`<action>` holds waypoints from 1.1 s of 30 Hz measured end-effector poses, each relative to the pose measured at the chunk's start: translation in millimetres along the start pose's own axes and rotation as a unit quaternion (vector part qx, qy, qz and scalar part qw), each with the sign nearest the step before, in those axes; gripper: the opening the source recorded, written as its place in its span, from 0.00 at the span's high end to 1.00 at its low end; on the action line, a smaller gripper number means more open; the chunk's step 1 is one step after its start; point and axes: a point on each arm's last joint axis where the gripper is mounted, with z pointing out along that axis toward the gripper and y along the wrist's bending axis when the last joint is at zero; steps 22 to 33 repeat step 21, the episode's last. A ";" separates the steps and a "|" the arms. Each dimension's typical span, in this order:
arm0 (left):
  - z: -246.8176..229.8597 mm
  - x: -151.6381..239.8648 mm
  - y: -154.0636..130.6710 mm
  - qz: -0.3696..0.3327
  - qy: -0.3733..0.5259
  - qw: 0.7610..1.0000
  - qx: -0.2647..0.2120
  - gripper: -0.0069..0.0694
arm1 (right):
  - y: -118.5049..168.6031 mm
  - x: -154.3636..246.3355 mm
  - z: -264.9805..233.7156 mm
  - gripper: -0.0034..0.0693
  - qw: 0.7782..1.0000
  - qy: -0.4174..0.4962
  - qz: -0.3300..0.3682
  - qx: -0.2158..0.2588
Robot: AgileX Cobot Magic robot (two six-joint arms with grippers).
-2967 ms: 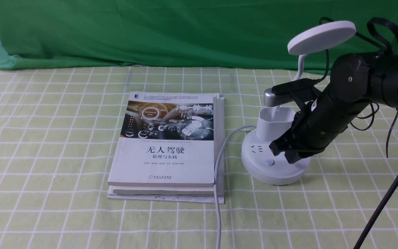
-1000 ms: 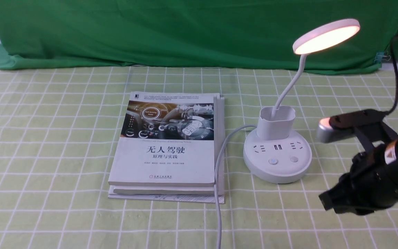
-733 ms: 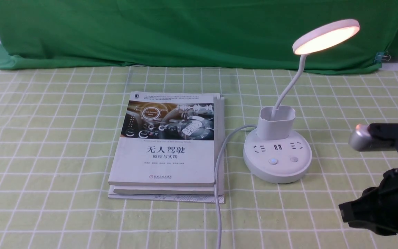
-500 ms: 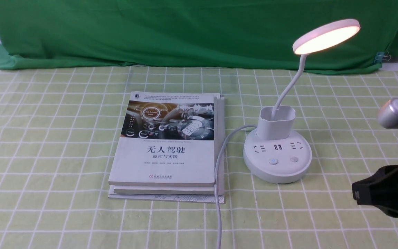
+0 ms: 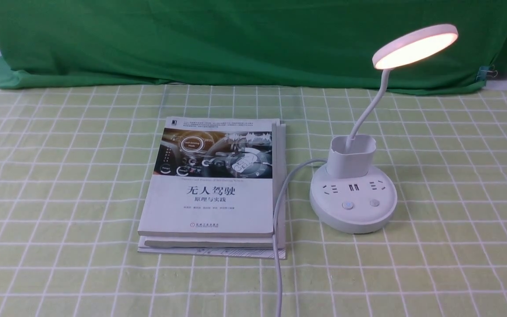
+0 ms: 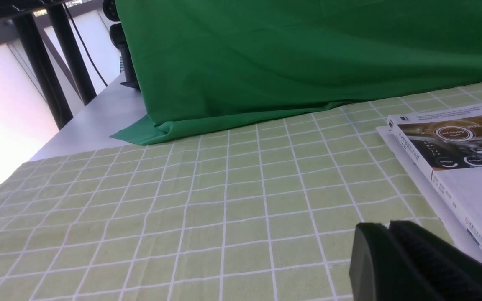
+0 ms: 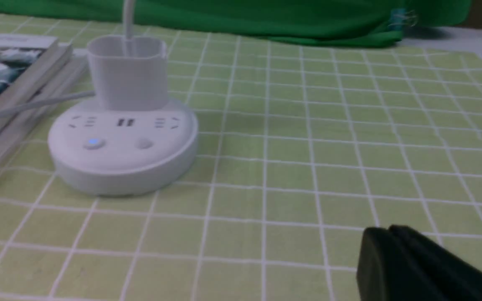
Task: Turn on the table lamp on the green coffee tablecloth with your hand.
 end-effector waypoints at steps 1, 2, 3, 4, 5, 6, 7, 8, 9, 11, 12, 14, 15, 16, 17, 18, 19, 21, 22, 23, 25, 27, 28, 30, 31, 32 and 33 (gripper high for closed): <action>0.0 0.0 0.0 0.000 0.000 1.000 0.000 0.89 | -0.8 0.4 -2.4 0.92 1.000 -0.010 0.001 0.007; 0.0 0.0 0.0 0.000 0.000 1.000 0.000 0.89 | -1.2 0.6 -3.0 0.92 1.000 -0.010 0.002 0.010; 0.0 0.0 0.0 0.000 0.000 1.000 0.000 0.89 | -2.0 2.2 -6.9 0.92 1.000 -0.019 0.003 0.019; 0.0 0.0 0.0 0.000 0.000 1.000 0.000 0.89 | -2.4 3.6 -9.4 0.92 0.999 -0.022 0.004 0.024; 0.0 0.0 0.0 0.000 0.000 1.000 0.000 0.89 | -2.6 4.2 -10.8 0.92 0.999 -0.024 0.005 0.026; 0.0 0.0 0.0 0.000 0.000 1.000 0.000 0.89 | -2.5 4.4 -12.0 0.92 0.999 -0.026 0.005 0.026; 0.0 -0.1 0.0 0.000 -0.001 1.000 0.000 0.89 | -2.5 4.5 -12.5 0.92 0.999 -0.027 0.005 0.026; 0.0 -0.2 0.1 0.000 -0.001 1.000 0.000 0.89 | -2.4 4.9 -12.7 0.92 0.999 -0.026 0.005 0.026; 0.0 -0.1 0.0 0.000 -0.001 1.000 0.000 0.89 | -2.4 5.4 -12.8 0.92 0.999 -0.024 0.005 0.026; 0.0 0.0 0.0 0.000 0.000 1.000 0.000 0.89 | -2.3 5.9 -12.7 0.91 0.999 -0.021 0.005 0.026; 0.0 0.0 0.0 0.000 0.000 1.000 0.000 0.89 | -2.3 5.9 -12.7 0.91 0.999 -0.021 0.005 0.026; 0.0 0.0 0.0 0.000 0.000 1.000 0.000 0.89 | -2.3 6.1 -12.7 0.91 0.999 -0.020 0.005 0.026; 0.0 0.0 0.0 0.000 0.000 1.000 0.000 0.89 | -2.3 6.1 -12.7 0.91 0.999 -0.020 0.005 0.026; 0.0 0.0 0.0 0.000 0.000 1.000 0.000 0.89 | -2.3 6.1 -12.7 0.90 0.999 -0.020 0.005 0.026; 0.0 0.0 0.0 0.000 0.000 1.000 0.000 0.89 | -2.3 6.1 -12.7 0.90 0.999 -0.020 0.005 0.025; 0.0 0.0 0.0 0.000 0.000 1.000 0.000 0.89 | -2.3 6.1 -12.7 0.90 0.999 -0.020 0.005 0.025; 0.0 0.0 0.0 0.000 0.000 1.000 0.000 0.89 | -2.3 6.1 -12.7 0.90 0.999 -0.020 0.005 0.025; 0.0 0.0 0.0 0.000 0.000 1.000 0.000 0.89 | -2.3 6.1 -12.7 0.90 0.999 -0.020 0.005 0.025; 0.0 0.0 0.0 0.000 0.000 1.000 0.000 0.89 | -2.3 6.1 -12.7 0.90 0.999 -0.020 0.005 0.025; 0.0 0.0 0.0 0.000 0.000 1.000 0.000 0.89 | -2.3 6.1 -12.7 0.90 0.999 -0.020 0.005 0.025; 0.0 0.0 0.0 0.000 0.000 1.000 0.000 0.89 | -2.3 6.1 -12.7 0.90 0.999 -0.020 0.005 0.025; 0.0 0.0 0.0 0.000 0.000 1.000 0.000 0.89 | -2.3 6.1 -12.7 0.90 0.999 -0.020 0.005 0.025; 0.0 0.0 0.0 0.000 0.000 1.000 0.000 0.89 | -2.3 6.1 -12.7 0.90 0.999 -0.020 0.005 0.025; 0.0 0.0 0.0 0.000 0.000 1.000 0.000 0.89 | -2.3 6.1 -12.7 0.90 0.999 -0.020 0.005 0.025; 0.0 0.0 0.0 0.000 0.000 1.000 0.000 0.89 | -2.3 6.1 -12.7 0.90 0.999 -0.020 0.005 0.025; 0.0 0.0 0.0 0.000 0.000 1.000 0.000 0.89 | -2.3 6.1 -12.7 0.90 0.999 -0.020 0.005 0.025; 0.0 0.0 0.0 0.000 0.000 1.000 0.000 0.89 | -2.3 6.1 -12.7 0.90 0.999 -0.020 0.005 0.025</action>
